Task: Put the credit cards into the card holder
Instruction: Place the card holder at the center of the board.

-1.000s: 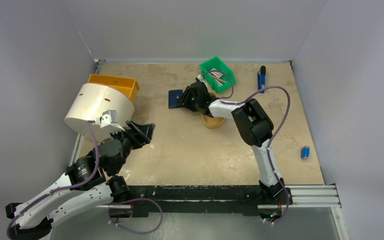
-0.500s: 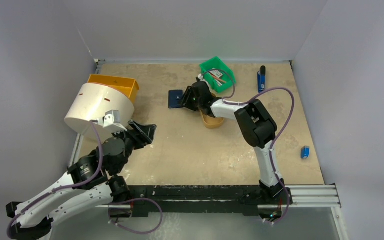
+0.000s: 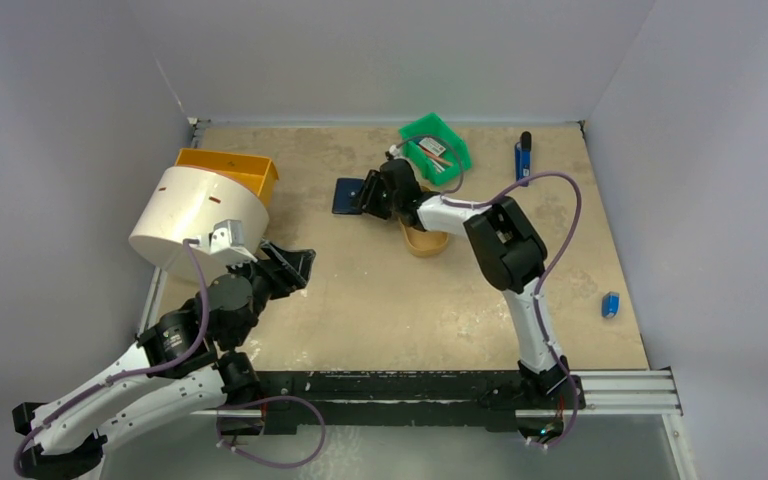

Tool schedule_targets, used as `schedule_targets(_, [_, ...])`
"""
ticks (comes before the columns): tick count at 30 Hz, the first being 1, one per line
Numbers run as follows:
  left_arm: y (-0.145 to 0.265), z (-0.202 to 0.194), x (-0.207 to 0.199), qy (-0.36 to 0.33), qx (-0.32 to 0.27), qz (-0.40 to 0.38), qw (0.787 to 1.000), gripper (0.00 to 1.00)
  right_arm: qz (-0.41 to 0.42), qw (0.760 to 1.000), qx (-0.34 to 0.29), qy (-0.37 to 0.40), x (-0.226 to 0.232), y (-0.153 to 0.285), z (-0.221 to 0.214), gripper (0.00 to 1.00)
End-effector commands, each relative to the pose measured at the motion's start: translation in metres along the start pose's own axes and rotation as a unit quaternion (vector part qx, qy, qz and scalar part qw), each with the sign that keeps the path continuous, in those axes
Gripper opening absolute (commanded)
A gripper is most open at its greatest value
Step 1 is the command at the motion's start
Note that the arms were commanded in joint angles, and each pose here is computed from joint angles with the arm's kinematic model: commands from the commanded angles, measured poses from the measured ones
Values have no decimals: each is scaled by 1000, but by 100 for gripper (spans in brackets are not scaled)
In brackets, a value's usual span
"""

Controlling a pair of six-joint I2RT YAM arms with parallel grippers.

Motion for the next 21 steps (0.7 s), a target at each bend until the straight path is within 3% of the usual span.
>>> schedule_targets(1, [-3, 2, -5, 18, -8, -8, 1000, 62, 27, 999, 13, 12, 16, -3, 2, 44])
schedule_targets(14, [-3, 2, -7, 16, -6, -11, 1000, 62, 52, 996, 74, 21, 34, -14, -10, 44])
schedule_targets(17, [-3, 5, -7, 14, -7, -9, 1000, 63, 59, 994, 82, 33, 41, -2, -8, 45])
schedule_targets(21, [1, 11, -6, 2, -11, -9, 1000, 68, 75, 993, 42, 86, 69, 32, 13, 46])
Point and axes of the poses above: each gripper's point midway between its finger pads, its own y axis back along the fingers, its own x axis along the line the jaws close on, z = x × y, the point moved 9 cm from there along y, back along the fingers, and after that the axes turned 14 degrees about -y, right-handed, at the moved point
